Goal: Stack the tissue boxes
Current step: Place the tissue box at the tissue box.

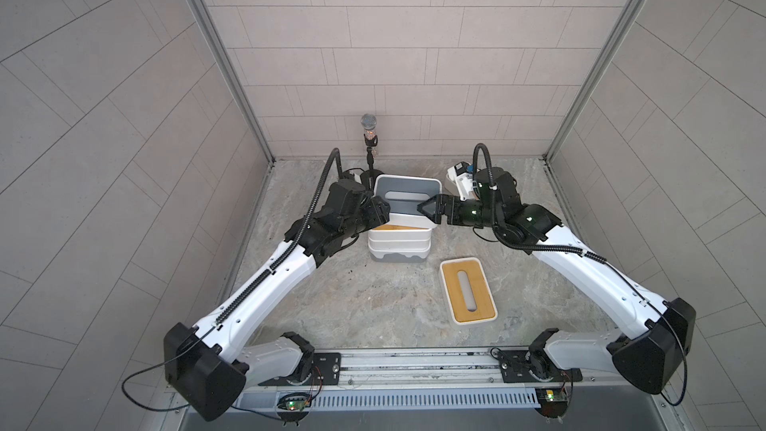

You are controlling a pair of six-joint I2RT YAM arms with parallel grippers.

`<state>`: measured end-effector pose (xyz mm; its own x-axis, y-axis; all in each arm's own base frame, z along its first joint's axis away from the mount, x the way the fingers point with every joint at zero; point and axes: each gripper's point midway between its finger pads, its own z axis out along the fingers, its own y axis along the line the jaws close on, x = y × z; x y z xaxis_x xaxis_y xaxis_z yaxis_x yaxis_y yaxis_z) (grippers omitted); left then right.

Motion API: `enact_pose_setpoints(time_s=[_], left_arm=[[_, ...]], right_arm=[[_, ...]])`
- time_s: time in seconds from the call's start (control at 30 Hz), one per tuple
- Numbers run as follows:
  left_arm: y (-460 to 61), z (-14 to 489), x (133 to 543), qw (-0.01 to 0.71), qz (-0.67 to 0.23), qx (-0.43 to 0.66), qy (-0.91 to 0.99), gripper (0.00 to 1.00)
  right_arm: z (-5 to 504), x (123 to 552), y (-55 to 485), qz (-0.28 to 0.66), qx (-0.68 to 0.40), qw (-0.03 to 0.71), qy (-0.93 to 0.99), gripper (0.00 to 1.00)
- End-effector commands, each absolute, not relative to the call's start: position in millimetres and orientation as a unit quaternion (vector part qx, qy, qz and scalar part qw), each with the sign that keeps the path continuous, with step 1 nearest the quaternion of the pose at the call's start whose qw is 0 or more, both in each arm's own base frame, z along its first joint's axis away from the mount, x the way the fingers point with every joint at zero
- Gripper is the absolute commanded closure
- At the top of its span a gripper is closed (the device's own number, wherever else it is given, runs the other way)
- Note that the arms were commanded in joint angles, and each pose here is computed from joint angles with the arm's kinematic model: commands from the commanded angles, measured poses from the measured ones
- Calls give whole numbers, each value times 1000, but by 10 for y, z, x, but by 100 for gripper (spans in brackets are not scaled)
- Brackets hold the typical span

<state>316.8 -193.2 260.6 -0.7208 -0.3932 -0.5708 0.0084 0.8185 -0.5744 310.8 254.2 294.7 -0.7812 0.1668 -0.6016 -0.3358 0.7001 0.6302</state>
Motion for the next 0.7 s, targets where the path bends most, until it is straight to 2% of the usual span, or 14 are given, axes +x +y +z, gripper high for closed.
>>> enact_pose_setpoints(time_s=[0.0,0.17,0.4,0.67], left_arm=[[-1835,2703,3170,377,-265,-111,880,29],[-1818,2884,3290,397,-242,-89,881,26],[-1962,2917,3422,391,-258,-75,880,25],[-1981,2924,3348,386,-274,-66,879,25]], right_arm=[[3054,3114,2509,375,-54,344,859,1],[3047,3173,2474,363,-50,352,861,1],[3040,3249,2546,367,-52,347,862,1],[3064,3242,2611,368,-67,341,863,1]])
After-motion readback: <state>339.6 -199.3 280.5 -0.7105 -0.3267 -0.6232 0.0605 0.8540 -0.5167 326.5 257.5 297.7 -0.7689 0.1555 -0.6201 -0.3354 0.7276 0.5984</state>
